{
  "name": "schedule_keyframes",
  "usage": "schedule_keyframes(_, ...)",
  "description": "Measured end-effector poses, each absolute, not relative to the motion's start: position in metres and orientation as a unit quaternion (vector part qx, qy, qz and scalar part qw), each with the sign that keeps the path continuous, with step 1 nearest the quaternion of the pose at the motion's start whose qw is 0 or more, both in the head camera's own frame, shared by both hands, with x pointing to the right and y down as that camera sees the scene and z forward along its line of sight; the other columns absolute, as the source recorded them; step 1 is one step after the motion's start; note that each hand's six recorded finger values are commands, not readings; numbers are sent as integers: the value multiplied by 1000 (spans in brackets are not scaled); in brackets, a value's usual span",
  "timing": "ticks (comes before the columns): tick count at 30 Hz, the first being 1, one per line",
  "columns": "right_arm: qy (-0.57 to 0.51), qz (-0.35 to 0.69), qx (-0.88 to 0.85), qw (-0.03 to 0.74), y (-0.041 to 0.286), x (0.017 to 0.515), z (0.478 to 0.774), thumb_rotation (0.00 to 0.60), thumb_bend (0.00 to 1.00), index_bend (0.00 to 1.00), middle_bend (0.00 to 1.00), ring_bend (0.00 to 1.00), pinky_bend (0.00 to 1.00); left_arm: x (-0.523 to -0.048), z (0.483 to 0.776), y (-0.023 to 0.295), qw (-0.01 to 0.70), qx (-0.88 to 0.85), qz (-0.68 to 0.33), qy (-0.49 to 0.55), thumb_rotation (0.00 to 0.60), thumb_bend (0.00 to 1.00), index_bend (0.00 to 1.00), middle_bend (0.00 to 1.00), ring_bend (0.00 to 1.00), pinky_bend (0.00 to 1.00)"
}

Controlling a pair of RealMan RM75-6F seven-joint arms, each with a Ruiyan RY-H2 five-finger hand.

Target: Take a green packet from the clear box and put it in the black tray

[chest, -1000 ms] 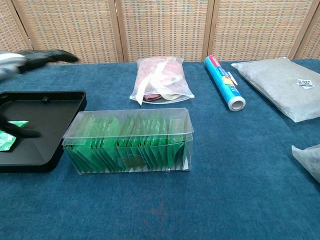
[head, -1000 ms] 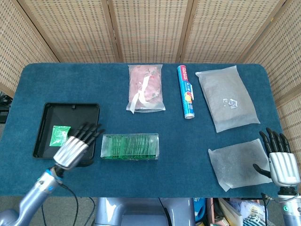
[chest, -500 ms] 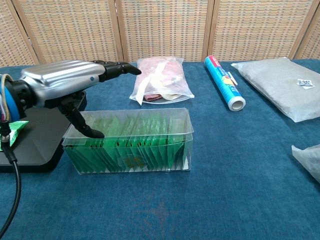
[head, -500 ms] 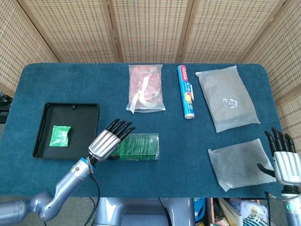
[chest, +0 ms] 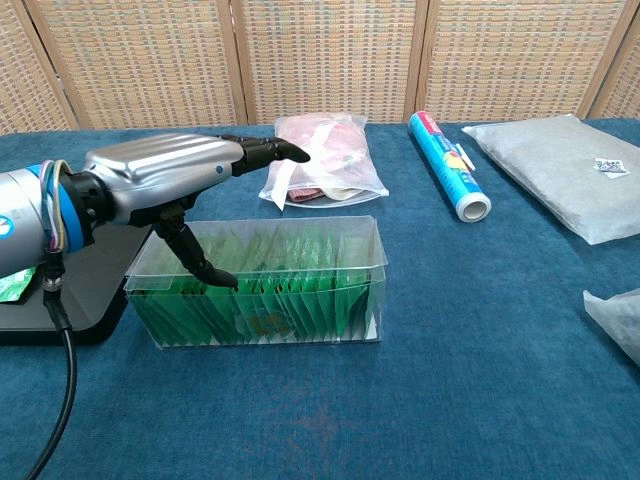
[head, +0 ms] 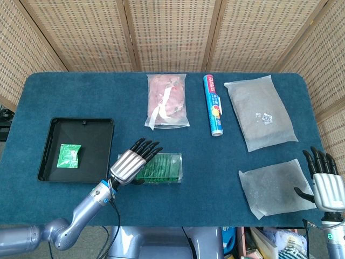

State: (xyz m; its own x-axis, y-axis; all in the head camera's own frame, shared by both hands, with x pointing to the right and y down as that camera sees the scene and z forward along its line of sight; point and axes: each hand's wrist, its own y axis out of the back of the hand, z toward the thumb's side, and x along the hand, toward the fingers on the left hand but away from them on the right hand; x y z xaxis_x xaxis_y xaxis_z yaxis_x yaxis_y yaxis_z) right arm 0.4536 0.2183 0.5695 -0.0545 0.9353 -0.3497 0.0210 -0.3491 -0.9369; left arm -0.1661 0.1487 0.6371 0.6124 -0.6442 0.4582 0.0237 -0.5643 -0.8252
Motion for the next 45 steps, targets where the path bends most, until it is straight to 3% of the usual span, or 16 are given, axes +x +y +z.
schedule_keyframes(10,-422,593,-570,382,218,456,570,600,0,0,0,0,0,-157,647,148,431,-782,-406,193,600,276,21,0,0,0)
schedule_keyframes(26,-423,595,-573,373,218,458,573,600,0,0,0,0,0,-166,634,128,408,-782,-412,229,600,285,95,0,0,0)
schedule_keyframes(45,-415,600,-575,371,219,457,578,600,0,0,0,0,0,-192,637,85,276,-798,-465,266,600,287,228,0,0,0)
